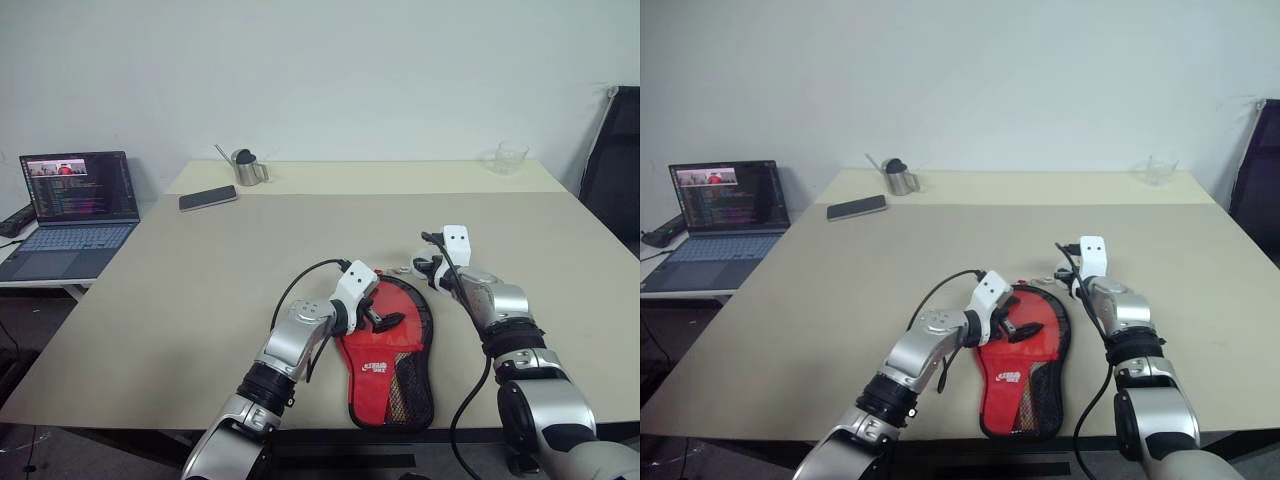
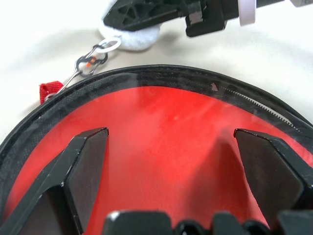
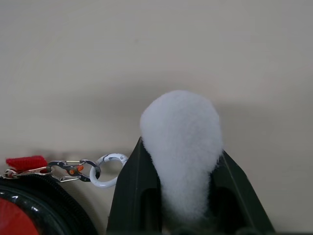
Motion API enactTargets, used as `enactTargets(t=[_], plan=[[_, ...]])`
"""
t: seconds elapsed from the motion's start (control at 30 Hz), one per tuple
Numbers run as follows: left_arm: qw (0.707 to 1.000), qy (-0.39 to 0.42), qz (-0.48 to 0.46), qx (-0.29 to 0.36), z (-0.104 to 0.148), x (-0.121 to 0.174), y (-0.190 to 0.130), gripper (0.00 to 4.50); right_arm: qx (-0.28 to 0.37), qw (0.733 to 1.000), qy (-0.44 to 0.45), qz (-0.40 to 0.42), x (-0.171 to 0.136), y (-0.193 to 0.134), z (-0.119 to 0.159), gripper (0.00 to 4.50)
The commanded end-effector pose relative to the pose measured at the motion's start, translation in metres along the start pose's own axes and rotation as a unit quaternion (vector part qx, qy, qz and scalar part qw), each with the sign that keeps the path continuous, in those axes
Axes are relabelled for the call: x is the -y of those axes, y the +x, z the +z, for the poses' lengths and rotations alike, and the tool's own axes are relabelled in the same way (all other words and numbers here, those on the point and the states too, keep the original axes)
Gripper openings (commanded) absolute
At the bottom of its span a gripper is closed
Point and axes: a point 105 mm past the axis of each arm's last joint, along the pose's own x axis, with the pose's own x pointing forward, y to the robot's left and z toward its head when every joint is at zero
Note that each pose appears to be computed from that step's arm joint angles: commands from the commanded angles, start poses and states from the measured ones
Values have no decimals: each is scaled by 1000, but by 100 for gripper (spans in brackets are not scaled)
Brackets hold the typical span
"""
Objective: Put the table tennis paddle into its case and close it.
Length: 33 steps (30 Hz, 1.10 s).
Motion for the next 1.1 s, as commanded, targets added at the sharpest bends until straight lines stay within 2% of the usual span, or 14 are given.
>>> enactTargets(t=[0.03, 0.3, 0.43, 0.53, 0.7, 0.87, 1.1], plan=[[999, -26, -10, -38, -22, 4, 2, 450, 27, 998, -23, -47, 38, -18, 19, 53], [999, -24, -19, -40, -21, 6, 5, 450, -8, 994, -113, -3, 56, -53, 15, 53], [999, -24, -27, -41, -20, 8, 7, 450, -41, 985, -161, 44, 56, -75, 8, 53], [998, -24, -31, -42, -20, 9, 9, 450, -59, 973, -198, 104, 42, -93, 2, 53], [998, -22, -37, -44, -20, 11, 10, 450, -97, 934, -275, 208, 19, -123, -20, 52], [998, -18, -43, -45, -19, 13, 13, 450, -148, 911, -298, 242, 18, -142, -41, 52], [997, -16, -50, -50, -20, 13, 14, 450, -176, 893, -307, 276, 21, -165, -54, 52]])
